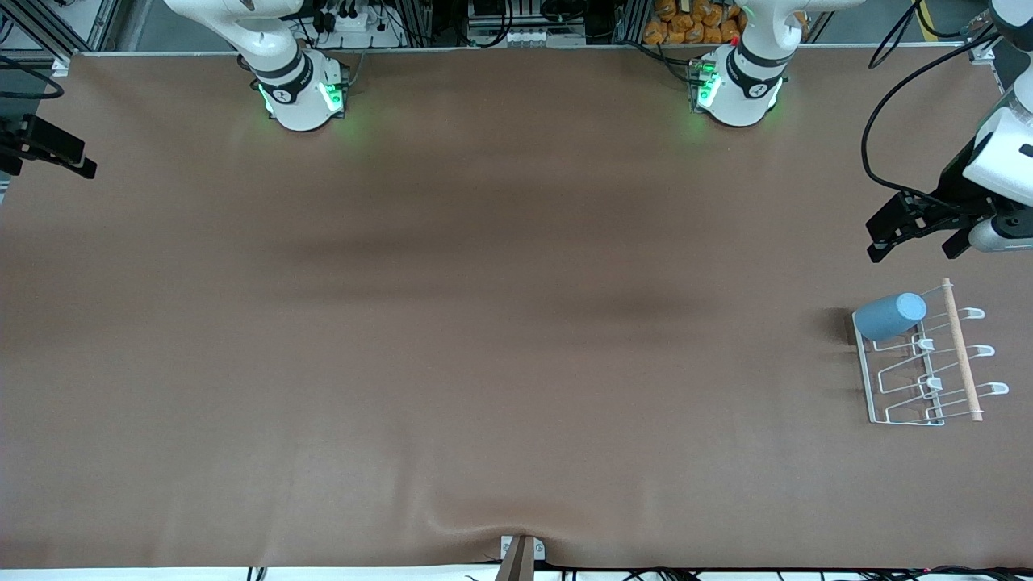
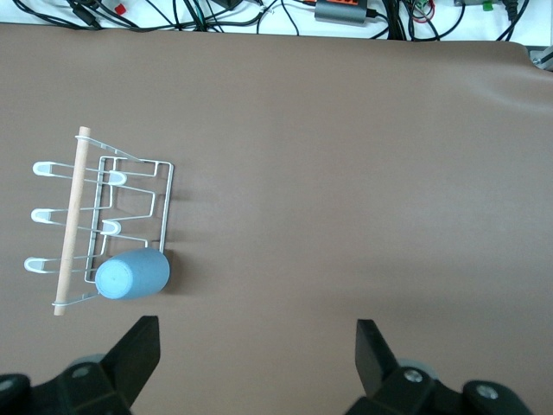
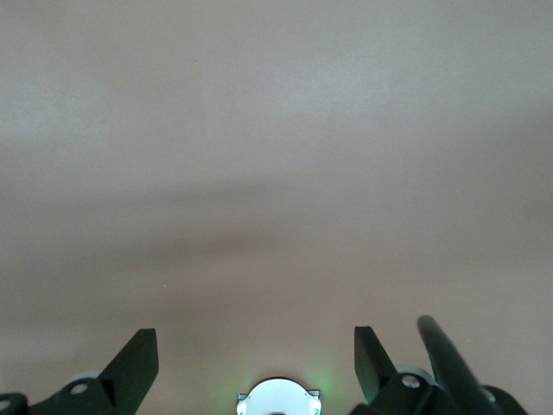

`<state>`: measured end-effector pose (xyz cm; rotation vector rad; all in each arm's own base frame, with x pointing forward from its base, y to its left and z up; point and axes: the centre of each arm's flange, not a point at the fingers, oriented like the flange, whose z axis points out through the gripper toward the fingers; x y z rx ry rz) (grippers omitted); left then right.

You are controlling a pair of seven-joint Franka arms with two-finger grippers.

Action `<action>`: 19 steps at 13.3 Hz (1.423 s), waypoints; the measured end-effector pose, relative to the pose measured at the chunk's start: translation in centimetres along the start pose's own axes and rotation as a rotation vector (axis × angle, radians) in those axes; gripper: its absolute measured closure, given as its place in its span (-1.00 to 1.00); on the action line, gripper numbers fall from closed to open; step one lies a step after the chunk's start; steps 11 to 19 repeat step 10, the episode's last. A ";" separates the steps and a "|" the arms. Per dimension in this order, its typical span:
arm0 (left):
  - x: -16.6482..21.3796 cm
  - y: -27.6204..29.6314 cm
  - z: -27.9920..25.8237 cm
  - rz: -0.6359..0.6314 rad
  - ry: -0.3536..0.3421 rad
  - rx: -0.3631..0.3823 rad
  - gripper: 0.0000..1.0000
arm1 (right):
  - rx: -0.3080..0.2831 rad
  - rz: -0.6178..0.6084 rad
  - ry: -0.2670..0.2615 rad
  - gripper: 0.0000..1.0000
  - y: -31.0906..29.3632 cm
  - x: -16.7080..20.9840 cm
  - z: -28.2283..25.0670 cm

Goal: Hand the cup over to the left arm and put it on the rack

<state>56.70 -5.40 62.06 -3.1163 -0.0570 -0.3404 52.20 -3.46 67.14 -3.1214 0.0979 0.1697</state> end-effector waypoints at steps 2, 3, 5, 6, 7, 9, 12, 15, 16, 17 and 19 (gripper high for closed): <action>-0.3 0.1 0.3 0.007 -0.030 0.004 -1.00 | 0.000 0.000 0.000 -1.00 0.0 0.0 0.0; -0.6 0.1 0.5 0.009 -0.052 0.005 -1.00 | 0.000 0.000 0.000 -1.00 0.0 0.0 0.0; -0.9 0.2 0.7 0.009 -0.083 -0.001 -1.00 | 0.000 0.000 0.000 -1.00 0.0 0.0 0.0; -1.1 0.3 0.8 0.007 -0.094 -0.005 -1.00 | 0.000 0.000 0.000 -1.00 0.0 0.0 0.0; -1.2 0.3 0.9 0.007 -0.103 -0.006 -1.00 | 0.000 0.000 0.000 -1.00 0.0 0.0 0.0; -1.4 0.3 1.0 0.006 -0.119 -0.010 -1.00 | 0.000 0.000 0.000 -1.00 0.0 0.0 0.0; -1.4 0.4 1.0 0.005 -0.122 -0.013 -1.00 | 0.000 0.000 0.000 -1.00 0.0 0.0 0.0; -1.4 0.4 1.0 0.005 -0.122 -0.013 -1.00 | 0.000 0.000 0.000 -1.00 0.0 0.0 0.0; -1.4 0.4 1.0 0.005 -0.122 -0.013 -1.00 | 0.000 0.000 0.000 -1.00 0.0 0.0 0.0; -1.4 0.4 1.0 0.005 -0.122 -0.013 -1.00 | 0.000 0.000 0.000 -1.00 0.0 0.0 0.0; -1.4 0.4 1.0 0.005 -0.122 -0.013 -1.00 | 0.000 0.000 0.000 -1.00 0.0 0.0 0.0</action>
